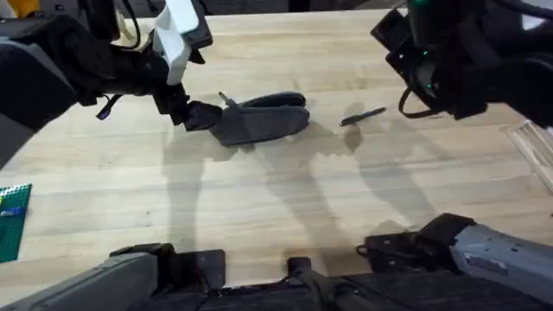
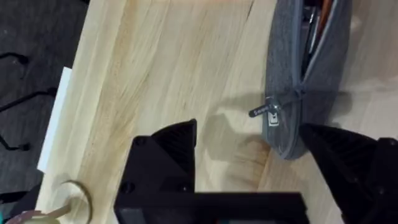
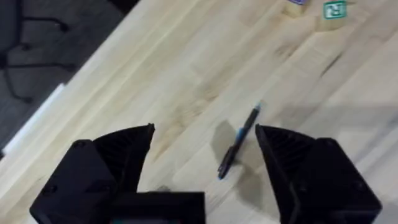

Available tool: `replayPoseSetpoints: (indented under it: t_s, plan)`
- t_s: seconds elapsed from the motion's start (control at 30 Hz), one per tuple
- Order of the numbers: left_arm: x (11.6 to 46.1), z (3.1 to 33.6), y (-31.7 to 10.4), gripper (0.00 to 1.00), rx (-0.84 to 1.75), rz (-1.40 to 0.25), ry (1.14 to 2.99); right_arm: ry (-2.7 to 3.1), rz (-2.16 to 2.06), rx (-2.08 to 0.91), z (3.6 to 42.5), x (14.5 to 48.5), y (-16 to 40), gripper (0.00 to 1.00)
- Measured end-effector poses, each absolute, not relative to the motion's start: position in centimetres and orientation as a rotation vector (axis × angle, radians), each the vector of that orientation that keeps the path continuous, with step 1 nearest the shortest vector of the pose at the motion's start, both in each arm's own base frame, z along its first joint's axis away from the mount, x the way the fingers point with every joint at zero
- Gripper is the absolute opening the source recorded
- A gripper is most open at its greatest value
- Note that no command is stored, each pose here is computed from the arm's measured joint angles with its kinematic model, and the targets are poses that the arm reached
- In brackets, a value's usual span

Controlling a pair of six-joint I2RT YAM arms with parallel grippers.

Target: Unzip the bag, pick up the pens from the table one at a time and place them inside, then zip the bag closed.

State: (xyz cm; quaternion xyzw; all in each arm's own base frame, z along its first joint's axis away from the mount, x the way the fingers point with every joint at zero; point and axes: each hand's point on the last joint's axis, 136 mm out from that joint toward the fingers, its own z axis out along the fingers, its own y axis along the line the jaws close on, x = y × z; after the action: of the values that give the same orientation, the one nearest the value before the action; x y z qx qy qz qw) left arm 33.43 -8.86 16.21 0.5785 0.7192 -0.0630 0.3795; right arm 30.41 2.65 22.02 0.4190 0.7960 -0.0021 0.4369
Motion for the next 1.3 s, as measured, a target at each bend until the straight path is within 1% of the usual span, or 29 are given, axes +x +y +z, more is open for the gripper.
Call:
replayPoseSetpoints:
  t_s: [0.33,0.57,0.77,0.97,1.17,1.3]
  plan:
    - [33.9,16.4,-8.7,0.993,1.474,-0.132,1.825,2.062,-0.166,1.076,17.6,31.6,2.3,0.998]
    - [33.9,16.4,-8.7,0.993,1.474,-0.132,1.825,2.219,-0.203,1.086,13.0,32.0,3.7,0.998]
    - [33.9,16.4,-8.7,0.993,1.474,-0.132,1.825,2.351,-0.173,1.196,9.4,31.8,3.6,0.997]
    - [33.9,16.4,-8.7,0.993,1.474,-0.132,1.825,2.419,-0.163,1.304,7.0,31.6,2.8,0.997]
    - [33.9,16.4,-8.7,0.993,1.474,-0.132,1.825,2.443,-0.184,1.334,5.9,31.4,2.4,0.999]
    - [33.9,16.4,-8.7,0.993,1.474,-0.132,1.825,2.471,-0.233,1.349,4.5,31.2,2.1,0.998]
